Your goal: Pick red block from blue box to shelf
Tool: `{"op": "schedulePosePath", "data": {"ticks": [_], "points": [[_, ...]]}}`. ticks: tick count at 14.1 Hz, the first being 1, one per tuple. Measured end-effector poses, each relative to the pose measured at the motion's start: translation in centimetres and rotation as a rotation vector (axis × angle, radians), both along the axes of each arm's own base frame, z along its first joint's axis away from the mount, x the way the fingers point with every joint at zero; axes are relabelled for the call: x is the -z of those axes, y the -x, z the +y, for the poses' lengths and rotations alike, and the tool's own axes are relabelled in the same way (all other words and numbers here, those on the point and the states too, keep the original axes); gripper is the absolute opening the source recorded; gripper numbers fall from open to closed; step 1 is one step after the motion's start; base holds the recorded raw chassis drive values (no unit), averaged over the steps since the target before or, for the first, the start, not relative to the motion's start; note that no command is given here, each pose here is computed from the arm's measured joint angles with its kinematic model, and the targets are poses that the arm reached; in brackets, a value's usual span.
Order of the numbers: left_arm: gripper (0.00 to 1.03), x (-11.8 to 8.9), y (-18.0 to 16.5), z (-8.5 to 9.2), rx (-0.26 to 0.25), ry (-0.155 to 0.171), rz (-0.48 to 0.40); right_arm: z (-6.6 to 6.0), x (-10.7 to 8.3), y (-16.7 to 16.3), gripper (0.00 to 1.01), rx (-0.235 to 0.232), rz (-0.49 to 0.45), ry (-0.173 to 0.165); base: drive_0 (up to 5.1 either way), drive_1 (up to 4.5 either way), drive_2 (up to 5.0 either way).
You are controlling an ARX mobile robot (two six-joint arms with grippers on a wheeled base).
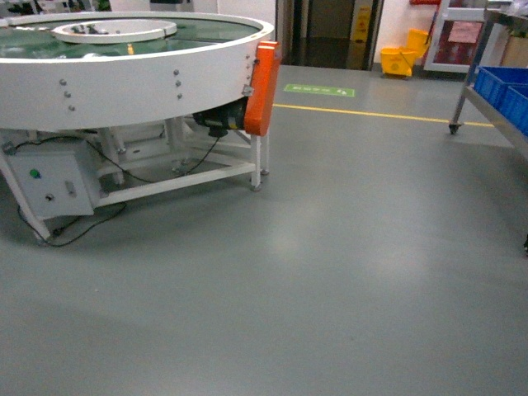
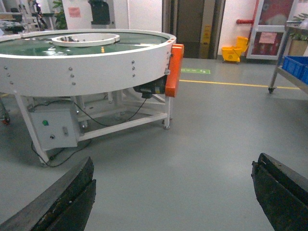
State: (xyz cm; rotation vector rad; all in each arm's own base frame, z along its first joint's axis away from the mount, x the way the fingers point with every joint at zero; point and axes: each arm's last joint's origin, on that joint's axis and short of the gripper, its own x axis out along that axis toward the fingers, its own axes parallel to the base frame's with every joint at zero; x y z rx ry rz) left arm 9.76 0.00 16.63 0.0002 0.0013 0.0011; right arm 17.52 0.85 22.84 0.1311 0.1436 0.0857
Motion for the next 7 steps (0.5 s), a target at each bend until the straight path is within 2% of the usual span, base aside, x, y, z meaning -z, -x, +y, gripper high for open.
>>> {"op": "schedulePosePath", "data": {"ticks": [7], "points": [[0.98, 0.00, 0.00, 0.00, 0.000, 0.000, 0.000, -0.01, 0.00, 0.00, 0.26, 0.001, 0.000, 0.000, -1.6, 2.61, -5.8]]}}
